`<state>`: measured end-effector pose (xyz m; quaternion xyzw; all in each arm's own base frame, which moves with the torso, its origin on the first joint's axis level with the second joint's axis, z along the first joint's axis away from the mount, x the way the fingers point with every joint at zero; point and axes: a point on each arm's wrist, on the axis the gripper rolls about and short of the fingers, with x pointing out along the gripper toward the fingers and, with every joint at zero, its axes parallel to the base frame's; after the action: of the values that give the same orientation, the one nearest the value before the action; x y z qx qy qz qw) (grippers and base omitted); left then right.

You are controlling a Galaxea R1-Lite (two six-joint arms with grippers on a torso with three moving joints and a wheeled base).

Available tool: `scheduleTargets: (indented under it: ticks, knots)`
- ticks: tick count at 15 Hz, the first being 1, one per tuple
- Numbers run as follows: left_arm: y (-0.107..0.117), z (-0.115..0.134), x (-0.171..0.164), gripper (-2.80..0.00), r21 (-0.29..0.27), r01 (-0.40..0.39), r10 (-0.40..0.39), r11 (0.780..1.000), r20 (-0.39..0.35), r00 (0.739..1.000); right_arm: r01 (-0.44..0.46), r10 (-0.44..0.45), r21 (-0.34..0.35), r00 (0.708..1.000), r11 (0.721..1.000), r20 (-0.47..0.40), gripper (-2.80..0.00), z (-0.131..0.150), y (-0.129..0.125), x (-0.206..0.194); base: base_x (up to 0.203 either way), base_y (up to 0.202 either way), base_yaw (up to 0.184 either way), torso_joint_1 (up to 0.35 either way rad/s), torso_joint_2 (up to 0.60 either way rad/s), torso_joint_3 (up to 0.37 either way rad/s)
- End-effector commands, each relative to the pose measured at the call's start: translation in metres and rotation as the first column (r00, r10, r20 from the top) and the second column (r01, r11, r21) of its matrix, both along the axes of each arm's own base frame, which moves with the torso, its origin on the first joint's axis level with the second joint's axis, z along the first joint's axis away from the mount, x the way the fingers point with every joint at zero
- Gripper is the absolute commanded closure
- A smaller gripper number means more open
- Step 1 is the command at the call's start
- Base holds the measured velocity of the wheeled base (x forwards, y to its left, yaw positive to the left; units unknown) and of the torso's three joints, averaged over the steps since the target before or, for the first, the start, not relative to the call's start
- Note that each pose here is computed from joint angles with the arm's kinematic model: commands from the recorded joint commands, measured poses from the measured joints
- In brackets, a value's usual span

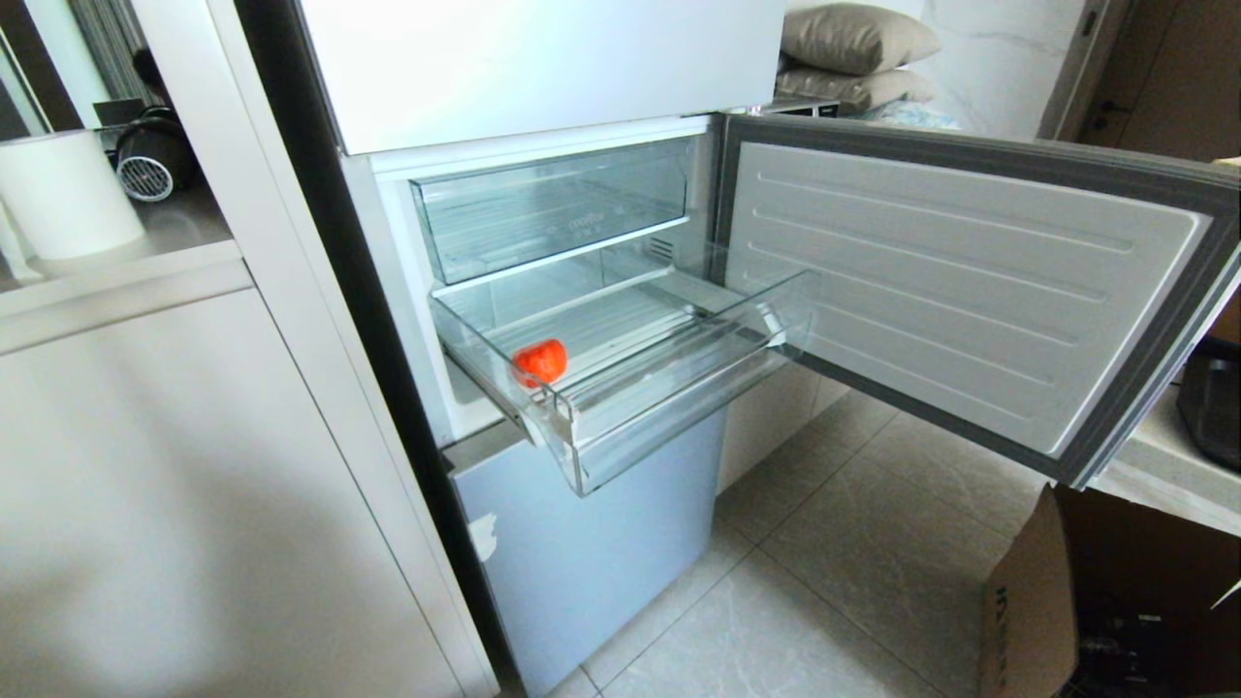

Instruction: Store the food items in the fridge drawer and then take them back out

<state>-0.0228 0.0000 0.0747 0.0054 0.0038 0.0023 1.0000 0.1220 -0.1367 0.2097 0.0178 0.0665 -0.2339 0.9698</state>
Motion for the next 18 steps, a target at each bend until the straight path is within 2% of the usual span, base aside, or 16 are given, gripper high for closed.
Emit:
scheduleTargets:
  ticks: [1, 3, 6, 14, 18]
  knots:
    - [0.0, 0.0, 0.0, 0.0, 0.0, -0.001, 0.001, 1.0, -0.002, 1.0, -0.047, 0.048, -0.062, 0.999, 0.997, 0.007, 0.0, -0.007, 0.032, -0.022, 0.0, 0.0, 0.0, 0.0, 0.0, 0.0]
    - [0.0, 0.0, 0.0, 0.0, 0.0, -0.001, 0.001, 1.0, -0.002, 1.0, -0.075, 0.075, -0.053, 0.997, 0.996, -0.01, 0.0, -0.017, 0.041, -0.025, 0.0, 0.0, 0.0, 0.0, 0.0, 0.0]
    - [0.0, 0.0, 0.0, 0.0, 0.0, -0.002, 0.002, 1.0, -0.002, 1.0, -0.122, 0.123, -0.069, 0.992, 0.99, 0.001, 0.0, -0.015, 0.05, -0.024, -0.001, 0.003, 0.025, 0.0, 0.0, 0.002]
    - [0.0, 0.0, 0.0, 0.0, 0.0, -0.001, 0.001, 1.0, -0.002, 1.0, -0.137, 0.138, -0.084, 0.99, 0.987, 0.011, 0.0, -0.011, 0.053, -0.024, 0.001, -0.009, 0.172, 0.004, 0.0, 0.004]
    - [0.0, 0.0, 0.0, 0.0, 0.0, 0.0, 0.0, 1.0, -0.002, 1.0, -0.217, 0.219, -0.103, 0.976, 0.971, 0.002, 0.0, -0.01, 0.06, -0.017, -0.001, -0.011, 0.176, 0.072, -0.14, -0.073]
